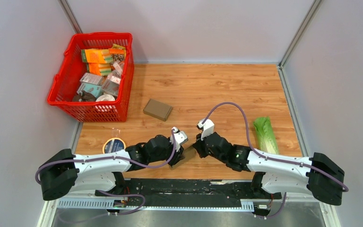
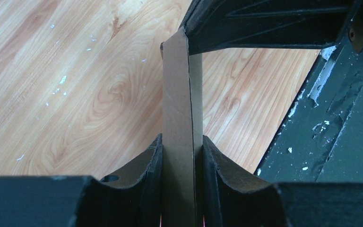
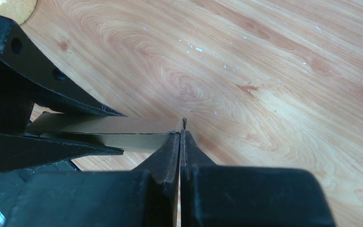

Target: Fold the paper box

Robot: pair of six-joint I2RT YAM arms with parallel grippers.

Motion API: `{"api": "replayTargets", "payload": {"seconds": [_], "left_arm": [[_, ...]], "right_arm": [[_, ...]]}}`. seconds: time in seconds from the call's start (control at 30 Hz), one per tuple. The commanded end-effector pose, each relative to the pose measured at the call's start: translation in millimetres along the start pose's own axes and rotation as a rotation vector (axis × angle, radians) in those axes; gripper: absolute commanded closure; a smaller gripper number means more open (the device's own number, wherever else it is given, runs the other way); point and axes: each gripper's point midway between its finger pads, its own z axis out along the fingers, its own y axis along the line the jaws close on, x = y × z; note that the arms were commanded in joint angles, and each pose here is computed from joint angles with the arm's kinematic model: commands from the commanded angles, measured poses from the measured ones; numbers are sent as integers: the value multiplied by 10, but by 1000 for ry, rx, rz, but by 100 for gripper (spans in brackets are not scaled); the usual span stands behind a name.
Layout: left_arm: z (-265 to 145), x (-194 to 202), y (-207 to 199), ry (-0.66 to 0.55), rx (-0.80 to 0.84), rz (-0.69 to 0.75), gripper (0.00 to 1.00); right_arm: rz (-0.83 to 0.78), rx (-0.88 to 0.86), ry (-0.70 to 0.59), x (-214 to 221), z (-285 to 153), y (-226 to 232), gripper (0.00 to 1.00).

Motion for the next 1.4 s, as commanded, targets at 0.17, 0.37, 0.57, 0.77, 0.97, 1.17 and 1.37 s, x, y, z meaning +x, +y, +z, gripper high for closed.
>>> {"api": "replayTargets", "payload": {"seconds": [0.17,0.37,0.57,0.77,0.97,1.17,1.37], "left_arm": [[23,-46,46,-6,-29,23,89],[26,-25,52,3,-31,28,89],[30,-26,41,6,-22,41,89],[16,-8,39,15,-20,43,89],[36,3,27,24,-12,45,90],[44,14,18,29,-5,51,90],[23,45,34,47,-10,65,90]], "right_arm": [[104,6,-12,-31,-50,119,99],[168,43,28,-140,-395,19,53],[79,-28,24,-143,-523,18,57],[-26,-100,-34,-216,-356,133,71],[-91,-77,13,-176,-157,157,63],[-130,-29,13,-214,-42,108,63],[-138,-24,-3,-318,-50,126,65]]}}
